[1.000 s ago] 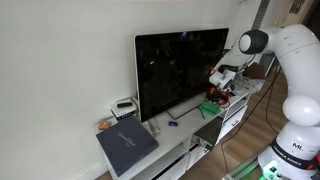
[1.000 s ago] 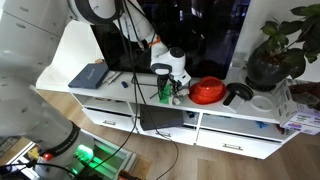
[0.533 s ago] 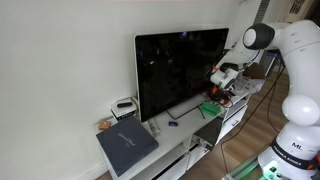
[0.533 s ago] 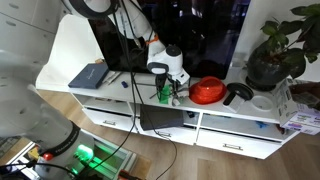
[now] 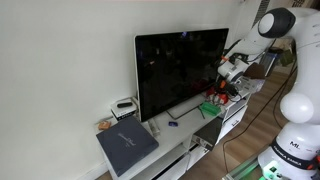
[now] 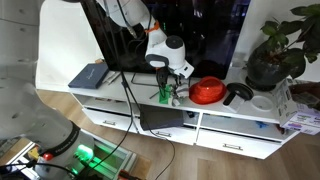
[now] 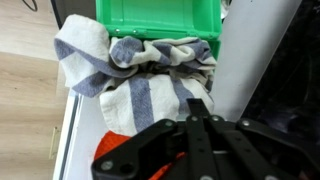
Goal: Put the towel into the case
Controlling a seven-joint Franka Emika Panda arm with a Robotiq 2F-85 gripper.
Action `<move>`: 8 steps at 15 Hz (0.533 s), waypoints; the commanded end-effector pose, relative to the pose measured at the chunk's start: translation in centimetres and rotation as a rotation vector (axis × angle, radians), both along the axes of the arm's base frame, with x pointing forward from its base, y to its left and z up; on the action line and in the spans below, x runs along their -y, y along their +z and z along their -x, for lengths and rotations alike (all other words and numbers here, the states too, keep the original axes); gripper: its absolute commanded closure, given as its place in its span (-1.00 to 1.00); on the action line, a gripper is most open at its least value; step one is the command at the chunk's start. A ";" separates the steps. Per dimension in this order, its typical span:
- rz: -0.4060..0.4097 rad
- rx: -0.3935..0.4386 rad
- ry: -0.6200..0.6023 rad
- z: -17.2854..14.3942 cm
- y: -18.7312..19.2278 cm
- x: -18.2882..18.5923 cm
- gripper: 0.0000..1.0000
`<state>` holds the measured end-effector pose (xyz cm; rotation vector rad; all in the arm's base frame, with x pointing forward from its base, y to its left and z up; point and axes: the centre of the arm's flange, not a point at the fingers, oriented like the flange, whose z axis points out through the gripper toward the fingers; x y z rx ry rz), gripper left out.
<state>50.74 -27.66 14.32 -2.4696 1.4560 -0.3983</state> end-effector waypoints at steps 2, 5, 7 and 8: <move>0.025 0.035 0.253 5.2 5.6 -2.3 0.45; 0.071 0.023 0.413 8.2 7.5 -4.6 0.06; 0.105 0.013 0.513 10.0 8.3 -5.6 -0.23; 0.123 0.003 0.565 11.0 8.6 -6.1 -0.35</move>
